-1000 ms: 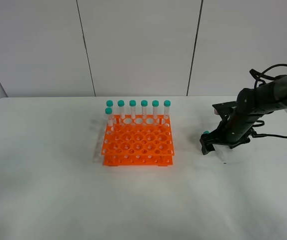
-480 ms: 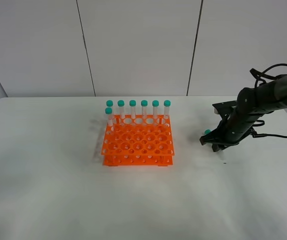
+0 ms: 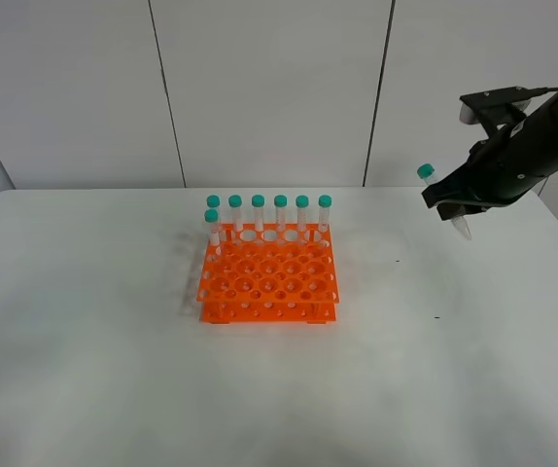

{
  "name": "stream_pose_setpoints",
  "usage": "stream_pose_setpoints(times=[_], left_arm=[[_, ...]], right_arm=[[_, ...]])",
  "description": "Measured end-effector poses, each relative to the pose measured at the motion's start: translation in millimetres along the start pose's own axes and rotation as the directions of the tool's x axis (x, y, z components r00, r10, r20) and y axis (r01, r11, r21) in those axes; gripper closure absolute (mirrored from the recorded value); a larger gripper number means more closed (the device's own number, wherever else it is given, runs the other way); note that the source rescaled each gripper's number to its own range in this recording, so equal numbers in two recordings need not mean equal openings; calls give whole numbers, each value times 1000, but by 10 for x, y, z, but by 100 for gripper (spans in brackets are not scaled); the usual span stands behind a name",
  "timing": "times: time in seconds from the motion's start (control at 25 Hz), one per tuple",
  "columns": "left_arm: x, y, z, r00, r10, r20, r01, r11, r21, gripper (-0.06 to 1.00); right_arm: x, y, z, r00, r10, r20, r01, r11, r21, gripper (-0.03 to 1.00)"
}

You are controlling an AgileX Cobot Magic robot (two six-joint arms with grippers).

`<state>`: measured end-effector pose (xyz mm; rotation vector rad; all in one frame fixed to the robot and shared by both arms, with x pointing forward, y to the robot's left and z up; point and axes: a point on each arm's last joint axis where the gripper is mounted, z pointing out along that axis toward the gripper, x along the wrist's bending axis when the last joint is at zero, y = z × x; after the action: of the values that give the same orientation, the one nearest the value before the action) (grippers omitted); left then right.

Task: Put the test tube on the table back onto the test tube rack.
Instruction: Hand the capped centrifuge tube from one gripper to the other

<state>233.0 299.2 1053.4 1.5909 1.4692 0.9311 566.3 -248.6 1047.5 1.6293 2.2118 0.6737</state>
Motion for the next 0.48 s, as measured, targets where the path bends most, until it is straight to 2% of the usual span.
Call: stream_pose_setpoints(times=[0.2, 0.36, 0.48], left_arm=[[0, 0, 0, 1000, 0, 0, 0, 1000, 0, -6], [0, 0, 0, 1000, 0, 0, 0, 1000, 0, -6], [0, 0, 0, 1000, 0, 0, 0, 1000, 0, -6]], right_arm=[[239, -72, -520, 981, -79, -177, 75, 997, -26, 96], [422, -113, -678, 912, -215, -349, 196, 977, -89, 96], [513, -112, -660, 855, -251, -455, 220, 968, -121, 96]])
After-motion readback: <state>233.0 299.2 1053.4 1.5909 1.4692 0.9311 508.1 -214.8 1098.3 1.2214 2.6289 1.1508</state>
